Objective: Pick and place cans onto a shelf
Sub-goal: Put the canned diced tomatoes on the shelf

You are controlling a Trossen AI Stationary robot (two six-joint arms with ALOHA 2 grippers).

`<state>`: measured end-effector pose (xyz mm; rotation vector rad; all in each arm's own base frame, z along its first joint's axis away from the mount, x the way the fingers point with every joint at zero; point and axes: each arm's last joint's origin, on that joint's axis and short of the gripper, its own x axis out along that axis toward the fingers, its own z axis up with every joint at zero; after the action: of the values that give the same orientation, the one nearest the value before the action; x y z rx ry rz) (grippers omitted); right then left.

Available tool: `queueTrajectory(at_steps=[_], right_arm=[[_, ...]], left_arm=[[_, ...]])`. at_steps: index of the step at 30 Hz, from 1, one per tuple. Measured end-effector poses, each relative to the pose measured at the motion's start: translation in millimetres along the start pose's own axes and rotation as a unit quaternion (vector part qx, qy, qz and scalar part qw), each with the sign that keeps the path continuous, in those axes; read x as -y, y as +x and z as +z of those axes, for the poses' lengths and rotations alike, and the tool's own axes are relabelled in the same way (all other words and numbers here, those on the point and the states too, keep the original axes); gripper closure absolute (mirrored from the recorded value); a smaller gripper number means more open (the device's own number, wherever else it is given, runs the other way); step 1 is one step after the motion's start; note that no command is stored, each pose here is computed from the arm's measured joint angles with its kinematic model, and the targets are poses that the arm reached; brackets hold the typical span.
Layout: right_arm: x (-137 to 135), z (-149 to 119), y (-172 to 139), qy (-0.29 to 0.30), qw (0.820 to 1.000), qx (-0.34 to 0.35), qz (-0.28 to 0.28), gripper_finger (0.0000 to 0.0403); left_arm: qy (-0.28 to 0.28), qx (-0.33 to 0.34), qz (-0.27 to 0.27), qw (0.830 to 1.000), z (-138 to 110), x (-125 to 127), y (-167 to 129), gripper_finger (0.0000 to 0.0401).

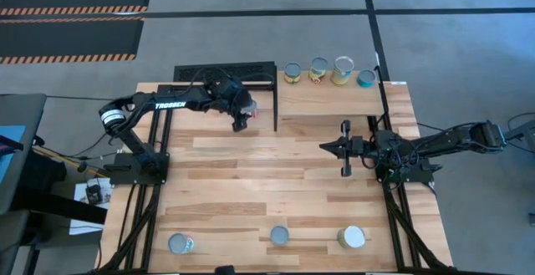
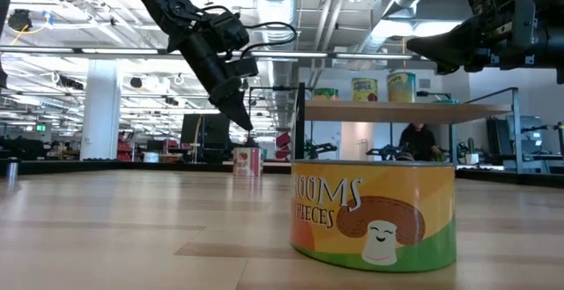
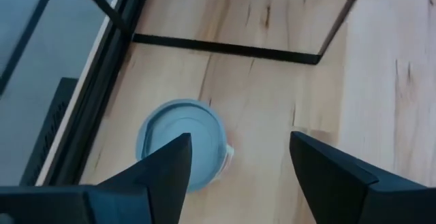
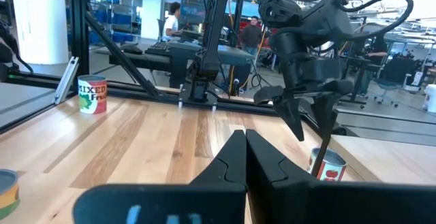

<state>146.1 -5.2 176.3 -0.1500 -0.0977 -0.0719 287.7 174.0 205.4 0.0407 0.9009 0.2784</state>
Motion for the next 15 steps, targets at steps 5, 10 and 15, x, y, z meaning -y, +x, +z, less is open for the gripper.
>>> queueTrajectory(at_steps=[5, 10, 15], right_arm=[[0.0, 0.1, 0.0, 0.0, 1.0, 0.0, 0.0, 0.0391], [0.0, 0.1, 0.0, 0.0, 1.0, 0.0, 0.0, 0.0391], [0.0, 0.1, 0.0, 0.0, 1.0, 0.0, 0.001, 0.0391]], left_arm=[[0.033, 0.001, -0.004, 0.999, -0.2, 1.0, 0.3, 0.0172], [0.059, 0.009, -0.007, 0.998, 1.1, 0.9, 0.2, 0.0175], [0.085, -0.005, -0.014, 0.996, -2.5, 2.3, 7.2, 0.0176]])
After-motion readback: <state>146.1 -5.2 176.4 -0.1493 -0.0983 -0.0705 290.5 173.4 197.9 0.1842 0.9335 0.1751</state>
